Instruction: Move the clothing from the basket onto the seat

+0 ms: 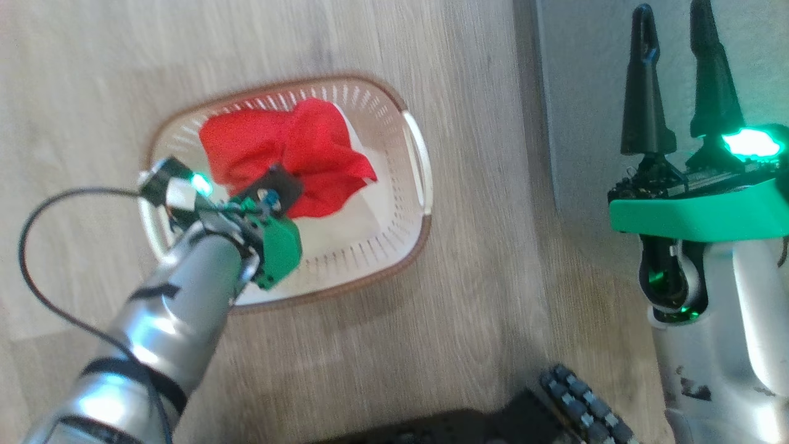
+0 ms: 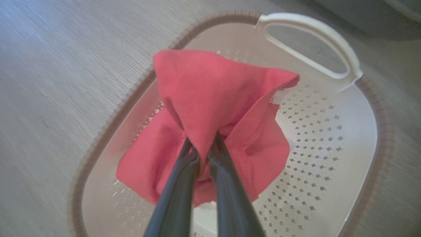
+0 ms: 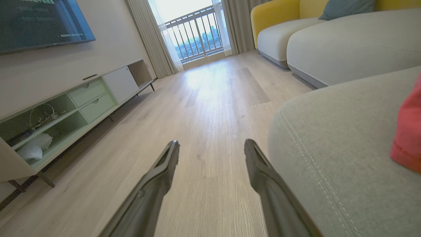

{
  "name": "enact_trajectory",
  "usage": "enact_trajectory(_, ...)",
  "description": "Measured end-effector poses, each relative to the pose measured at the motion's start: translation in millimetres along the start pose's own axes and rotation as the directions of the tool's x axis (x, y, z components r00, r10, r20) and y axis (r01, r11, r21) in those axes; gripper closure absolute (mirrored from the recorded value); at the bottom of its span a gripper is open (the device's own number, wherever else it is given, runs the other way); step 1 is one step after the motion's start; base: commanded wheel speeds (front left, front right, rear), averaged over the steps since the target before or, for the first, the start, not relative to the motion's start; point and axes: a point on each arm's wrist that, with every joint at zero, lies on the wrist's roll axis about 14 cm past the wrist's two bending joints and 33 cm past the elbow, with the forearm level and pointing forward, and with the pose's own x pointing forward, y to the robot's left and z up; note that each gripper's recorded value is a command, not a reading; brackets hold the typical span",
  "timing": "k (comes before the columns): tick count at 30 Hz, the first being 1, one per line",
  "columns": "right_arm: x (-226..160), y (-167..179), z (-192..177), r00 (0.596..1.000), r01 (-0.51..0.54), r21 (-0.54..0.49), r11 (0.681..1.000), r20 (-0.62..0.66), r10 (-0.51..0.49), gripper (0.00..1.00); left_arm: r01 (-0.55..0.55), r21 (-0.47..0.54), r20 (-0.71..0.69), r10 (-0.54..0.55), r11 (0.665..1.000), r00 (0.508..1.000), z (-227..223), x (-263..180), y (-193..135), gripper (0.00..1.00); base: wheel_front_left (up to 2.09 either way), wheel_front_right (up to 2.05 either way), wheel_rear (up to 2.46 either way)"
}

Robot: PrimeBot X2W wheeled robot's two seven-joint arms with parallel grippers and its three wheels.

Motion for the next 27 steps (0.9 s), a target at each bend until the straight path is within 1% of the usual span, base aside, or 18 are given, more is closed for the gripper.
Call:
enact_trajectory(6, -9, 21, 43, 0.996, -0.035, 0.015, 0.999, 0.079, 0.034, 0.0, -0.096, -0.021, 0.11, 0.098, 0.995, 0.989, 43, -46, 5, 1.0, 0.0, 0.0, 0.0)
enact_trajectory(11, -33, 30, 64, 0.995, -0.038, 0.025, 0.999, 0.098, 0.035, 0.0, -0.221, -0.115, 0.215, 0.241, 0.968, 0.946, 80, -89, 22, 1.0, 0.0, 0.0, 0.0)
enact_trajectory(15, -46, 43, 83, 0.99, -0.063, 0.028, 0.998, 0.132, 0.058, 0.0, -0.295, -0.134, 0.318, 0.323, 0.946, 0.891, 115, -124, 32, 1.0, 0.0, 0.0, 0.0)
enact_trajectory(19, -58, 53, 100, 0.983, -0.083, 0.031, 0.996, 0.165, 0.077, 0.0, -0.364, -0.16, 0.398, 0.398, 0.917, 0.827, 140, -161, 41, 1.0, 0.0, 0.0, 0.0)
enact_trajectory(24, -80, 59, 104, 0.983, -0.091, 0.04, 0.995, 0.163, 0.084, 0.0, -0.418, -0.195, 0.486, 0.457, 0.887, 0.745, 164, -204, 42, 1.0, 0.0, 0.0, 0.0)
enact_trajectory(27, -92, 63, 106, 0.983, -0.098, 0.045, 0.994, 0.162, 0.09, 0.0, -0.445, -0.221, 0.538, 0.489, 0.868, 0.686, 178, -231, 41, 1.0, 0.0, 0.0, 0.0)
